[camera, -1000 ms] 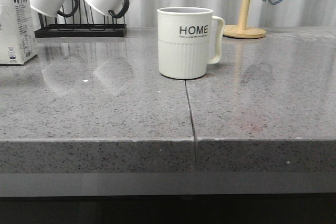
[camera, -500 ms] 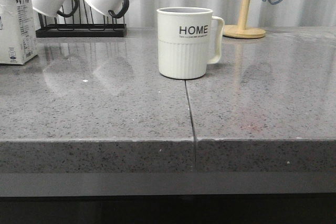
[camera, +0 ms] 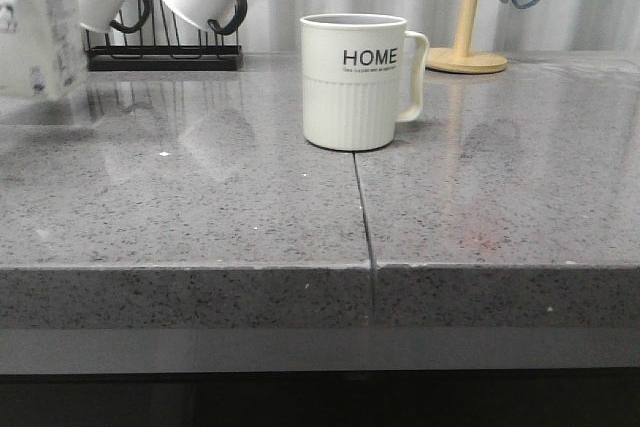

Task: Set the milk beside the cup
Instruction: 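Reach the left gripper toward the Pascual milk carton and grasp it, then carry the milk carton with the left gripper beside the mug and lower it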

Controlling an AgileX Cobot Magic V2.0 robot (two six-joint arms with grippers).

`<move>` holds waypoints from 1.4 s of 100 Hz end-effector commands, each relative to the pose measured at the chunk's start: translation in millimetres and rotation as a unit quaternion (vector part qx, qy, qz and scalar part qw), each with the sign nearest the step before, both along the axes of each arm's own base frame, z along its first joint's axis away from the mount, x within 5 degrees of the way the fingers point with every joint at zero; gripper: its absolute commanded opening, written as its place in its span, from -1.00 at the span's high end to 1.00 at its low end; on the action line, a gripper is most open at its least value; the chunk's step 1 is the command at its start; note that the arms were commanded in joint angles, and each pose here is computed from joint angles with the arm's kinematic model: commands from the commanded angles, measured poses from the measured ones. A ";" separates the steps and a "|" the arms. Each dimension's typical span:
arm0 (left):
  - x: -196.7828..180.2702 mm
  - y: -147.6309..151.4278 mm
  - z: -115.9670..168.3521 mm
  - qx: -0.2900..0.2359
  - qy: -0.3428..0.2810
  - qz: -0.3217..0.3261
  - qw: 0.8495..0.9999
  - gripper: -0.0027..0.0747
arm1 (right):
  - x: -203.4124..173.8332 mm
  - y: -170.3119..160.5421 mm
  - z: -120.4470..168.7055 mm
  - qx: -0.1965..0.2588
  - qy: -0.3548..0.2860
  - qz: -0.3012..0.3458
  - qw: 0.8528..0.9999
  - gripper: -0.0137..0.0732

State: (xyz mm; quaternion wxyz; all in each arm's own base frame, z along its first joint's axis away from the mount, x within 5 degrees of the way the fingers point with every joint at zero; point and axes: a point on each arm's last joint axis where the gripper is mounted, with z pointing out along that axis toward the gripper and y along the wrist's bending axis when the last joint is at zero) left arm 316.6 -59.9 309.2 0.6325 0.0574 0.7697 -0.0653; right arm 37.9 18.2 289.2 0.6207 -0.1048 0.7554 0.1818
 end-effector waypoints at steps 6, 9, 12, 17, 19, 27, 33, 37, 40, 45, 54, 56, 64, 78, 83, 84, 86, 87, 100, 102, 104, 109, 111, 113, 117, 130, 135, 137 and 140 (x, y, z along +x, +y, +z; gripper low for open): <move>-22.1 -22.0 46.1 -0.029 -0.098 -0.039 0.994 0.04 | 0.1 -0.3 14.8 0.016 -0.043 -0.002 0.999 0.84; -25.6 -27.9 47.6 -0.031 -0.099 -0.050 0.993 0.04 | 0.1 -0.3 14.8 0.016 -0.043 -0.002 0.999 0.84; -28.8 -34.0 48.9 -0.032 -0.100 -0.061 0.993 0.04 | 0.1 -0.3 14.8 0.016 -0.043 -0.002 0.999 0.84; -33.6 -45.5 49.8 -0.035 -0.101 -0.082 0.991 0.04 | 0.1 -0.3 14.8 0.016 -0.043 -0.002 0.999 0.84; -35.6 -50.8 49.8 -0.036 -0.100 -0.091 0.990 0.04 | 0.1 -0.3 14.8 0.016 -0.043 -0.002 0.999 0.84; -42.9 -71.7 47.6 -0.038 -0.096 -0.127 0.987 0.04 | 0.1 -0.3 14.8 0.016 -0.043 -0.002 0.999 0.84; -46.6 -85.1 44.2 -0.039 -0.090 -0.149 0.984 0.04 | 0.1 -0.3 14.8 0.016 -0.043 -0.002 0.999 0.84; -48.9 -94.4 42.1 -0.041 -0.091 -0.163 0.981 0.04 | 0.1 -0.3 14.8 0.016 -0.043 -0.002 0.999 0.84; -49.4 -100.0 39.9 -0.041 -0.091 -0.171 0.980 0.04 | 0.1 -0.3 14.8 0.016 -0.043 -0.002 0.999 0.84; -49.4 -108.6 35.6 -0.043 -0.092 -0.182 0.978 0.04 | 0.1 -0.3 14.8 0.016 -0.043 -0.002 0.999 0.84; -46.0 -119.6 25.6 -0.043 -0.088 -0.192 0.976 0.04 | 0.1 -0.3 14.8 0.016 -0.043 -0.002 0.999 0.84; -44.7 -120.3 23.7 -0.043 -0.086 -0.192 0.977 0.04 | 0.1 -0.3 14.8 0.016 -0.043 -0.002 0.999 0.84; -39.8 -126.6 14.1 -0.055 -0.078 -0.188 0.977 0.04 | 0.1 -0.3 14.8 0.016 -0.043 -0.002 0.999 0.84; -34.9 -132.9 6.3 -0.060 -0.086 -0.189 0.976 0.04 | 0.1 -0.3 14.8 0.016 -0.043 -0.002 0.999 0.84; -34.0 -134.2 4.6 -0.061 -0.087 -0.189 0.976 0.04 | 0.1 -0.3 14.8 0.016 -0.043 -0.002 0.999 0.84; -33.6 -134.5 3.6 -0.060 -0.086 -0.189 0.976 0.04 | 0.1 -0.3 14.8 0.016 -0.043 -0.002 0.999 0.84; -33.0 -134.9 2.4 -0.059 -0.084 -0.189 0.977 0.04 | 0.1 -0.3 14.8 0.016 -0.043 -0.002 0.999 0.84; -33.0 -134.9 2.4 -0.059 -0.084 -0.189 0.977 0.04 | 0.1 -0.3 14.8 0.016 -0.043 -0.002 0.999 0.84; -30.7 -136.9 -3.6 -0.061 -0.073 -0.187 0.978 0.04 | 0.1 -0.3 14.8 0.016 -0.043 -0.002 0.999 0.84; -30.6 -136.8 -3.6 -0.062 -0.073 -0.186 0.978 0.04 | 0.1 -0.3 14.8 0.016 -0.043 -0.002 0.999 0.84; -30.6 -136.8 -3.6 -0.062 -0.073 -0.186 0.978 0.04 | 0.1 -0.3 14.8 0.016 -0.043 -0.002 0.999 0.84; -30.4 -137.0 -4.8 -0.061 -0.068 -0.186 0.978 0.04 | 0.1 -0.3 14.8 0.016 -0.043 -0.002 0.999 0.84; -30.5 -137.0 -5.2 -0.061 -0.066 -0.186 0.978 0.04 | 0.1 -0.3 14.8 0.016 -0.043 -0.002 0.999 0.84; -30.5 -137.0 -5.7 -0.060 -0.063 -0.186 0.979 0.04 | 0.1 -0.3 14.8 0.016 -0.043 -0.002 0.999 0.84; -30.6 -137.1 -6.9 -0.057 -0.057 -0.187 0.979 0.02 | 0.1 -0.3 14.8 0.016 -0.043 -0.002 0.999 0.84; -30.8 -137.2 -8.8 -0.054 -0.048 -0.188 0.980 -0.23 | 0.1 -0.3 14.8 0.016 -0.043 -0.002 0.999 0.84; -30.8 -137.2 -8.5 -0.054 -0.049 -0.188 0.979 -0.42 | 0.1 -0.3 14.8 0.016 -0.043 -0.002 0.999 0.84; -30.7 -137.2 -8.3 -0.055 -0.050 -0.188 0.979 -0.50 | 0.1 -0.3 14.8 0.016 -0.043 -0.002 0.999 0.84; -30.7 -137.2 -8.3 -0.055 -0.050 -0.188 0.979 -0.59 | 0.1 -0.3 14.8 0.016 -0.043 -0.002 0.999 0.84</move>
